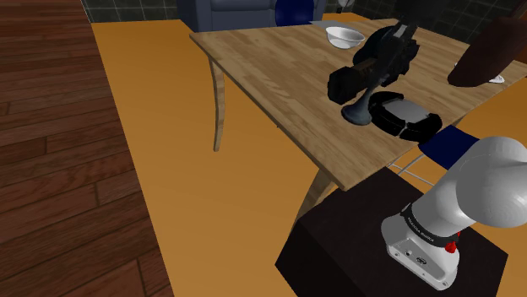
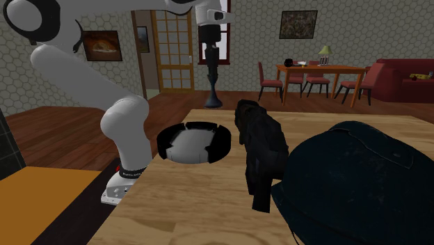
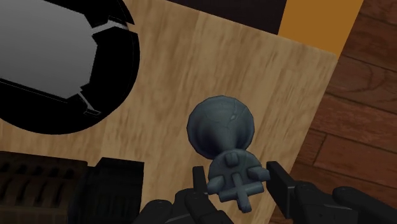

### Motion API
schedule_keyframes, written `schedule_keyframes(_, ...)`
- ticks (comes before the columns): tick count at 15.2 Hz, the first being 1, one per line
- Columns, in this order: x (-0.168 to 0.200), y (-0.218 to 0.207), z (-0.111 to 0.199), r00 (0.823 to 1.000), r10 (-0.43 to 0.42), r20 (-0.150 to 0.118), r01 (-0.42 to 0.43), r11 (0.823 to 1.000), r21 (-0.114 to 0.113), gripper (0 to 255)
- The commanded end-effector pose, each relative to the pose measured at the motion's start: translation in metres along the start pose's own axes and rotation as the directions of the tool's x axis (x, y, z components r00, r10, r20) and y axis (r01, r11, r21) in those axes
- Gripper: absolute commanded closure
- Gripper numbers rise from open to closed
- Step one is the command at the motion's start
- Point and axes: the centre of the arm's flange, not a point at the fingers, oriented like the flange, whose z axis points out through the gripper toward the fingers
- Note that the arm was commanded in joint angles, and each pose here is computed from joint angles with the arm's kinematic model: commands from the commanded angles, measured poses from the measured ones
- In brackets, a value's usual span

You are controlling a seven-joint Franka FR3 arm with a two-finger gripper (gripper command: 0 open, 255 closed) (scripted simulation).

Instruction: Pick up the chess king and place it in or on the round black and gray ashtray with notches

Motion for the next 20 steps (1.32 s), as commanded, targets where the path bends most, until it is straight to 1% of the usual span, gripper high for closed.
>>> schedule_keyframes(1, 0.000, 0.002, -0.012, 1.000, 0.000, 0.000, 0.000, 1.000, 0.000, 255)
schedule_keyframes(11, 0.003, 0.004, -0.063, 1.000, 0.000, 0.000, 0.000, 1.000, 0.000, 255)
schedule_keyframes(20, -0.046, 0.110, -0.086, 1.000, 0.000, 0.000, 0.000, 1.000, 0.000, 255)
